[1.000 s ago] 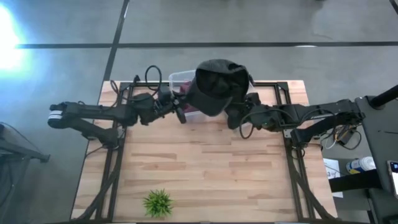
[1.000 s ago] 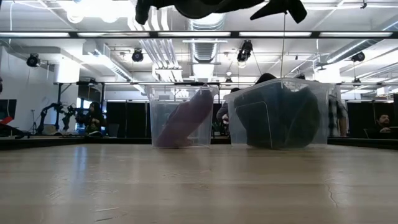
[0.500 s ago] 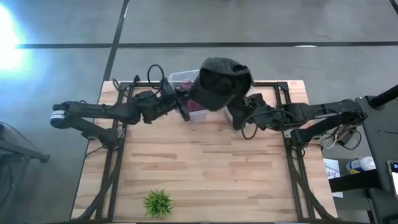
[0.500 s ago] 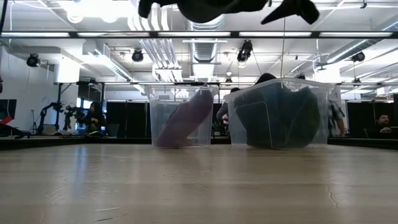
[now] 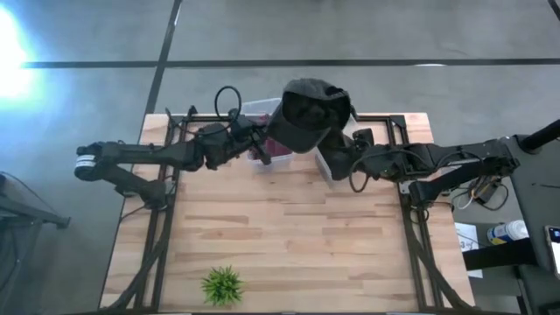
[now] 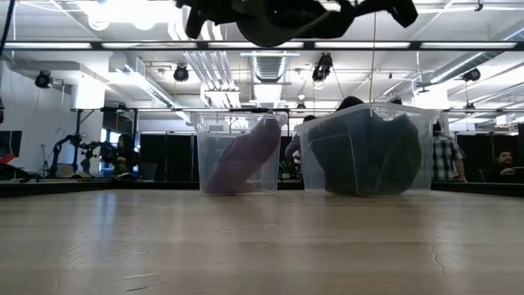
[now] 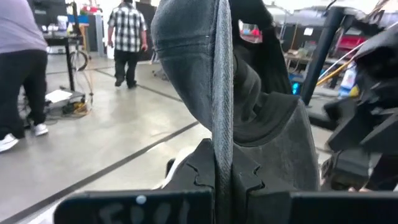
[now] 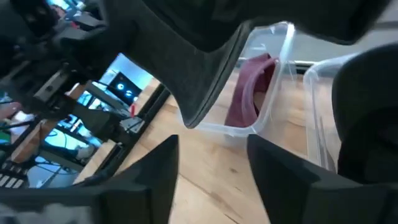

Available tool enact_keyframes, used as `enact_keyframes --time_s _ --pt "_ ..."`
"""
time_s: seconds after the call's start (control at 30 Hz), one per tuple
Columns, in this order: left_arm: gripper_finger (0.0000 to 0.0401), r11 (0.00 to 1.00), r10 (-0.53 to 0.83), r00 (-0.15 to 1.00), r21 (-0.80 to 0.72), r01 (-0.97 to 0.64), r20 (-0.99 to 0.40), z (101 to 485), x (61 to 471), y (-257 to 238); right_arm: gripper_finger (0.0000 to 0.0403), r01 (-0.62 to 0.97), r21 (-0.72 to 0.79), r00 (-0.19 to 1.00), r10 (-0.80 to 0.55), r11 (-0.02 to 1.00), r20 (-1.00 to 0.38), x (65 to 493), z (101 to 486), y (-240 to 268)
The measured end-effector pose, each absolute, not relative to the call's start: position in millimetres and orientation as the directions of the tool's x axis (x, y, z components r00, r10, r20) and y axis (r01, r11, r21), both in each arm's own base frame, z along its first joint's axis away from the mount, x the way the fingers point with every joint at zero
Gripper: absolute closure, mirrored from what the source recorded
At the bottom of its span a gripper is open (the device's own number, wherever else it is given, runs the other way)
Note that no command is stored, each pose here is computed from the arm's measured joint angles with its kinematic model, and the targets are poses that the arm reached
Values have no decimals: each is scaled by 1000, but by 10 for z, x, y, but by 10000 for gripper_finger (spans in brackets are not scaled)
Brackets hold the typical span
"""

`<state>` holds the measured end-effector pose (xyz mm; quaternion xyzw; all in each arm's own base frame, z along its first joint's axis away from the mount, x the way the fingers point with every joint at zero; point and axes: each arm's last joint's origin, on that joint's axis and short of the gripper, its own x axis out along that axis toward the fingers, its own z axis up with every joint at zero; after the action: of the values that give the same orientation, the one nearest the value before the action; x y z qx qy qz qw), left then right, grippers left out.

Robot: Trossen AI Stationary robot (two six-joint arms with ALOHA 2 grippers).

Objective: Pick & Place hat
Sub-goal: Put the black cap into the right transparent bin

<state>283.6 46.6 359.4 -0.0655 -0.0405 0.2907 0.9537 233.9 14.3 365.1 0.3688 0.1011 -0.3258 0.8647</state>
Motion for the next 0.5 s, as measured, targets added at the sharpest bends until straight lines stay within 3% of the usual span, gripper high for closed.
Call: enact_keyframes --time_s 0.27,0.5 --pt "394 846 519 853 -177 -503 54 3572 2962 466 124 644 582 761 -492 497 -422 2385 3609 142" --pt "394 858 487 872 -218 -466 55 3511 3046 460 110 630 595 771 -492 498 -405 2394 3630 142"
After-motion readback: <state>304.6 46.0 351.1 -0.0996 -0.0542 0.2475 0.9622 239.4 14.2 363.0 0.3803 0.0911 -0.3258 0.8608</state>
